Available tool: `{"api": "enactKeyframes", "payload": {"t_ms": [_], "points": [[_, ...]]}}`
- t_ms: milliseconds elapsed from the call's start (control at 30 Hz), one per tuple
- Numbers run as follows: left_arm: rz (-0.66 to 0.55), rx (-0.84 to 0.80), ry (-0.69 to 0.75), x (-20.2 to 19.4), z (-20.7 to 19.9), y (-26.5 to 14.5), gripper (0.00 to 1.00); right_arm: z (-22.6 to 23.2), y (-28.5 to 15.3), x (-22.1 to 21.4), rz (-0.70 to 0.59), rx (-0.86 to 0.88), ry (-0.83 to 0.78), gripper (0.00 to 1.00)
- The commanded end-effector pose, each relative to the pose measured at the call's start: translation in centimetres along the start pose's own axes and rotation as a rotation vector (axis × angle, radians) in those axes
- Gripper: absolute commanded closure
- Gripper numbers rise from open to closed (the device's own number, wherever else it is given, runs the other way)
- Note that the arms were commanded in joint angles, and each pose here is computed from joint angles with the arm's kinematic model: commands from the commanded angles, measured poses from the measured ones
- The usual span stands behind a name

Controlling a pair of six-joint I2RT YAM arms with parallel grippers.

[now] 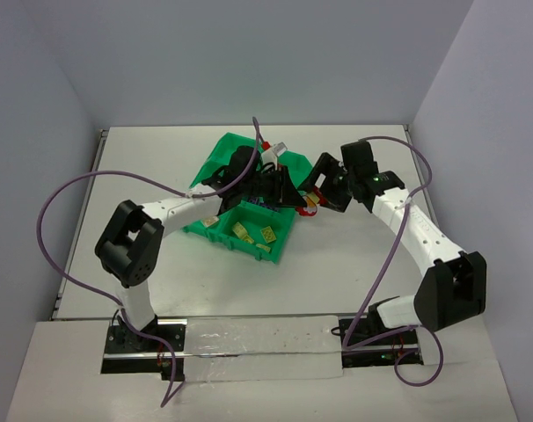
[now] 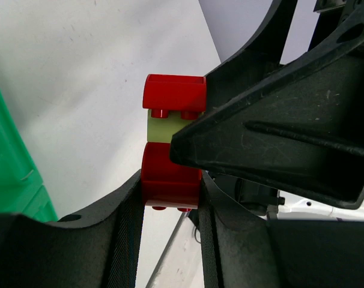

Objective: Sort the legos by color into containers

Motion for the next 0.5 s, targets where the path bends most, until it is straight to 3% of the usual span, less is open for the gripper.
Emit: {"api": "enactKeyframes", "payload": {"t_ms": [0,333,467], "points": [[0.055,-0.085,0.114,0.4,-1.8,-3.3,1.00,2.5,-2.1,1.5,-0.100,0.192,-0.159,0.10],[0.123,-0.012,0.221,1.3,-1.5,-8.7,1.00,3.2,-5.8,1.7,-0.204,0.282,-0.415,0.12],[0.175,-0.067,0.275,0.8,-2.6,-11.4,1.00,3.3,-7.4,1.8,-0.335,0.313,-0.512,0.11]]}}
Point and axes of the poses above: each gripper's point midway between its finger pads, its own y axis out along the fingers, its own z axis along the line the jaws close on, x = y × z, the point moved 7 cm from there along -y, back along the fingers, and after that the axes turned 15 degrees about -y, right-handed, at the moved point
